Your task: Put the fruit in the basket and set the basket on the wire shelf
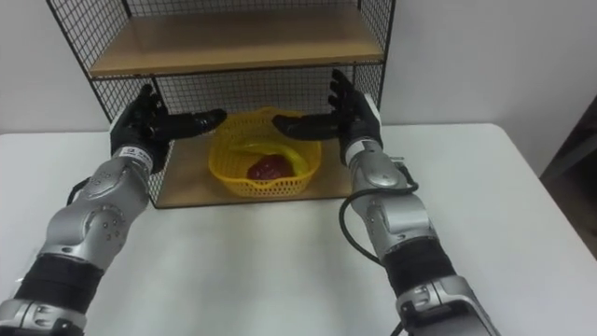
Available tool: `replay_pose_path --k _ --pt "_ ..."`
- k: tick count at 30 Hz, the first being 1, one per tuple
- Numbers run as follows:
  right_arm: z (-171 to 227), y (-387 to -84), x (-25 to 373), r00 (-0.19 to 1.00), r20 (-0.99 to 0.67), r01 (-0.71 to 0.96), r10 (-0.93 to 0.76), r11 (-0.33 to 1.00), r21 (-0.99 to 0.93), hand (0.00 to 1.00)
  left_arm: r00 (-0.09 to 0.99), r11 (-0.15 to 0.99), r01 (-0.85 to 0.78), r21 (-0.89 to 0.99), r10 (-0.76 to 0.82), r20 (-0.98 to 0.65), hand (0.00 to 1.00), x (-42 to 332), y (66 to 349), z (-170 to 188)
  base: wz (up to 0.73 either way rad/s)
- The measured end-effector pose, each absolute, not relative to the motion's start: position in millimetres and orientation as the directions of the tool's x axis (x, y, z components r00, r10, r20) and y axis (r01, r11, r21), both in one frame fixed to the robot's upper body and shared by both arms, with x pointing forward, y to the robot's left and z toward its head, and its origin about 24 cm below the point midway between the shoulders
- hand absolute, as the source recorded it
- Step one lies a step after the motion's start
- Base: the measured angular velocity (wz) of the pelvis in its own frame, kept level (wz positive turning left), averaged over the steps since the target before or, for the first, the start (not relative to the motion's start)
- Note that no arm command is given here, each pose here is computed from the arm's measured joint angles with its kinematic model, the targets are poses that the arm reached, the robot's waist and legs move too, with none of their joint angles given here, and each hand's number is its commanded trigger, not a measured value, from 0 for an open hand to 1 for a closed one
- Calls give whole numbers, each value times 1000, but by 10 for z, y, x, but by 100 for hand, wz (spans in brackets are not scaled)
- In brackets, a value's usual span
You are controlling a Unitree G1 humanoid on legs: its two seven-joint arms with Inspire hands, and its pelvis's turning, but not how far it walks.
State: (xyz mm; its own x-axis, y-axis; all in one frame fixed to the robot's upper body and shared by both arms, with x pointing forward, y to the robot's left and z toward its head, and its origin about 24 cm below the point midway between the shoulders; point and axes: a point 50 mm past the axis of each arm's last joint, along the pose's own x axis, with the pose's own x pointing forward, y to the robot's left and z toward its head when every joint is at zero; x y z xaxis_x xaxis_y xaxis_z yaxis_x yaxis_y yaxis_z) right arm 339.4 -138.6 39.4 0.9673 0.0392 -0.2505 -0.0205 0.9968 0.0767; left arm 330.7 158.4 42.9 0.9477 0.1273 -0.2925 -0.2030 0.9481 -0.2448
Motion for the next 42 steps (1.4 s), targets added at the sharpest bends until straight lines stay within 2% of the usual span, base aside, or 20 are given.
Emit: replay_pose_path --k 4,10,20,24,29,42 --pt "449 -1396 3271 979 -196 -34 52 995 95 0 956 948 -192 -255 122 -268 0 3197 1577 416 -3" --pt "230 -1435 3035 968 -247 -24 50 994 108 0 947 952 -181 -249 99 -307 0 2911 1539 220 0" --pt "281 -1439 2877 979 -190 -43 70 989 139 0 975 949 -128 -287 67 -213 0 2735 1504 312 0" --pt "243 -1454 2713 979 -188 -44 72 988 150 0 980 965 -64 -254 13 -198 0 2615 1409 292 0" --pt "145 -1481 2528 973 -206 -77 101 990 120 0 979 973 -4 -229 -43 -199 0 2480 1393 219 -4" --pt "232 -1511 2161 972 -114 -194 207 974 113 0 983 957 63 -285 -108 -148 0 2067 1434 149 -3"
